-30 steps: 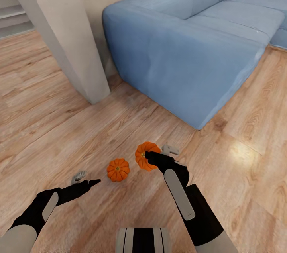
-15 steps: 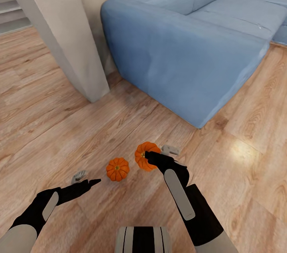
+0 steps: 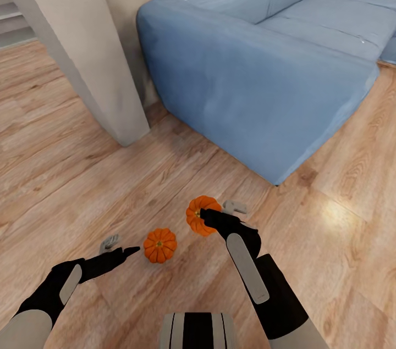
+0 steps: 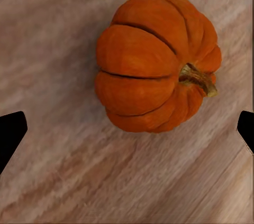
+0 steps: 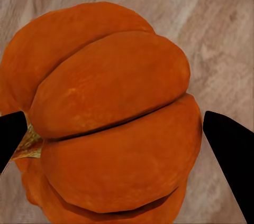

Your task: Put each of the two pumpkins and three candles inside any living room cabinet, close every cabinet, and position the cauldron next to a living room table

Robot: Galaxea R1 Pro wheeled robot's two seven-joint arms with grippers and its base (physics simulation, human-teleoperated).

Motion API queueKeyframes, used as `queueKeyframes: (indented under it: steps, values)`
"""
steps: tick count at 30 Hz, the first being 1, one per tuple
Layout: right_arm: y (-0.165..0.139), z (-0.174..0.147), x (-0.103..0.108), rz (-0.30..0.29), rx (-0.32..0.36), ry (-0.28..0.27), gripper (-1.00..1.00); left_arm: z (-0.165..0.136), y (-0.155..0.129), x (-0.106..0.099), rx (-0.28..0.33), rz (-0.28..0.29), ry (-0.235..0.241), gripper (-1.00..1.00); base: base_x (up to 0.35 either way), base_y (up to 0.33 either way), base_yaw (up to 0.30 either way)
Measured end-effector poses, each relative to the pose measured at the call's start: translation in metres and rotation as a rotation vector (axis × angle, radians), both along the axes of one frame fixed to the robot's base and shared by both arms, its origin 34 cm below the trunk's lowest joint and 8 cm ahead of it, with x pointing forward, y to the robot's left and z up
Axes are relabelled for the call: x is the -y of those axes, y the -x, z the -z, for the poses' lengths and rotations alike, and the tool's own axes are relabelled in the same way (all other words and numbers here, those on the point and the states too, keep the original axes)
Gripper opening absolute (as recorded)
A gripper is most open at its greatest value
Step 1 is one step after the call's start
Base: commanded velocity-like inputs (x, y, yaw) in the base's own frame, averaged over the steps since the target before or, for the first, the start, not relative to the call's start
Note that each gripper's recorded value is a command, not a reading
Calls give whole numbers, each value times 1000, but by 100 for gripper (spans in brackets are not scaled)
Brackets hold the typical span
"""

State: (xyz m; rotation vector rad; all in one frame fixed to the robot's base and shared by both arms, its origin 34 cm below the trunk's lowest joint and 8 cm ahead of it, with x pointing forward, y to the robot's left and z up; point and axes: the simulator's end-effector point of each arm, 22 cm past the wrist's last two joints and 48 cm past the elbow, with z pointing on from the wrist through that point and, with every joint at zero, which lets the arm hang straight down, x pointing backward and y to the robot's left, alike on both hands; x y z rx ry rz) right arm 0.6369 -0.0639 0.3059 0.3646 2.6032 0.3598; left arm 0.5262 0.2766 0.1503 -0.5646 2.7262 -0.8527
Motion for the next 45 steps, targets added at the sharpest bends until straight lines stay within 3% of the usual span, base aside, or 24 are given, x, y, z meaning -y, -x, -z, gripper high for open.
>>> queueKeyframes:
  steps: [18,39,41,45]
  values:
    - [0,1,0,0,-1,0,-100,0,-1,0,3,0,-1,100,79,-35,0]
    - [16,46,1,0,-76,3,-100,37,27,-1,-63,2,-7,100,0,0,0]
    - [15,40,-5,-5,-59,-25,-100,36,26,2,-57,3,4,100,0,0,0]
    - [36,12,-50,-76,-4,-213,-100,31,23,7,-40,7,35,100,0,0,0]
